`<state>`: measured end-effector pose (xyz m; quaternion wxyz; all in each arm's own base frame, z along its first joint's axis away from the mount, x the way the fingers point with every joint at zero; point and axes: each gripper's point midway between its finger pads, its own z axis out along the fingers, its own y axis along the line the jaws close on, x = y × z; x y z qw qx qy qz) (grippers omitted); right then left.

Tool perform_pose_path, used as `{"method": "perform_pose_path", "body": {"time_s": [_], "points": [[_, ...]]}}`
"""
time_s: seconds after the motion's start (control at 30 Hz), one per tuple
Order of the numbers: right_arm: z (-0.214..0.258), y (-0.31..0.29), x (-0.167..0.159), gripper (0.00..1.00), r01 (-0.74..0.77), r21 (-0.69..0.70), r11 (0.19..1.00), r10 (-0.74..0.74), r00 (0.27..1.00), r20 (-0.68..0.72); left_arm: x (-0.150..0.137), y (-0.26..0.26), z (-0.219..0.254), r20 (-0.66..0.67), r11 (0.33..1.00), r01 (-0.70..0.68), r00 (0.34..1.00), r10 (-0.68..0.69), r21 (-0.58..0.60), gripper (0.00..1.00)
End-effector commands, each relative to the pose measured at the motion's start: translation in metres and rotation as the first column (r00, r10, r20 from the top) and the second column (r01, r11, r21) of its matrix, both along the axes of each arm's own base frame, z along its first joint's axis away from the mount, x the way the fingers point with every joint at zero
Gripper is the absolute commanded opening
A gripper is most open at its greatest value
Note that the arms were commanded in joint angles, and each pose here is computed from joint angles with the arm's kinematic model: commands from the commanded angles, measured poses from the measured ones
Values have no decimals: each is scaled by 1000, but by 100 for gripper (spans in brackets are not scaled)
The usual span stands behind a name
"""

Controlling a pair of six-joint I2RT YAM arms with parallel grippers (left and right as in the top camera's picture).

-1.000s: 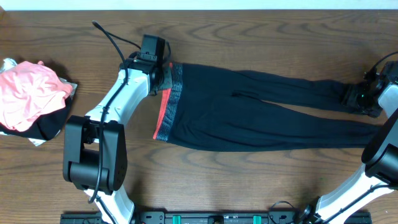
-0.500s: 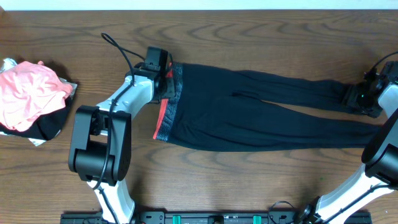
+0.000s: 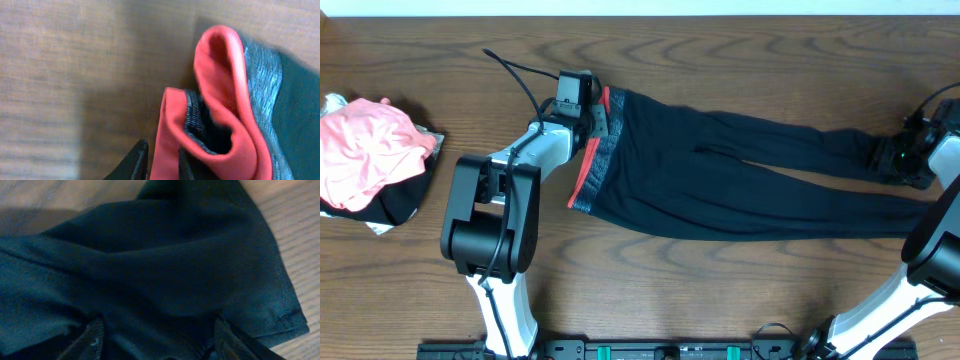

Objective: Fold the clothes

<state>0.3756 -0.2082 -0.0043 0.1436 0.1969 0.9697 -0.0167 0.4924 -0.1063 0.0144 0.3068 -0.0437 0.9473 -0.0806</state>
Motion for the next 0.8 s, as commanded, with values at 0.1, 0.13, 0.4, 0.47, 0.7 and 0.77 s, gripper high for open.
{"method": "perform_pose_path", "body": {"time_s": [0.1,0.13,0.4,0.47,0.7,0.77], "points": [[-3,71,13,72,-245,227,943,225,968,109,4,8,-2,13,999,-36,999,36,25,23],[7,73,19,73,-261,209,942,238,963,129,3,8,-3,8,999,-36,999,36,26,23],[134,181,74,64,-586,-21,810,556,757,343,-7,10,-10,-39,999,-34,999,36,38,24],[134,213,72,61,-638,-38,769,614,721,321,-11,11,-13,-60,998,-33,998,36,44,24],[121,253,74,67,-633,-176,753,657,731,181,-19,13,-17,-96,998,-32,995,36,53,24],[122,268,73,67,-662,-153,734,679,707,199,-19,13,-17,-95,998,-32,995,36,53,24]]}}
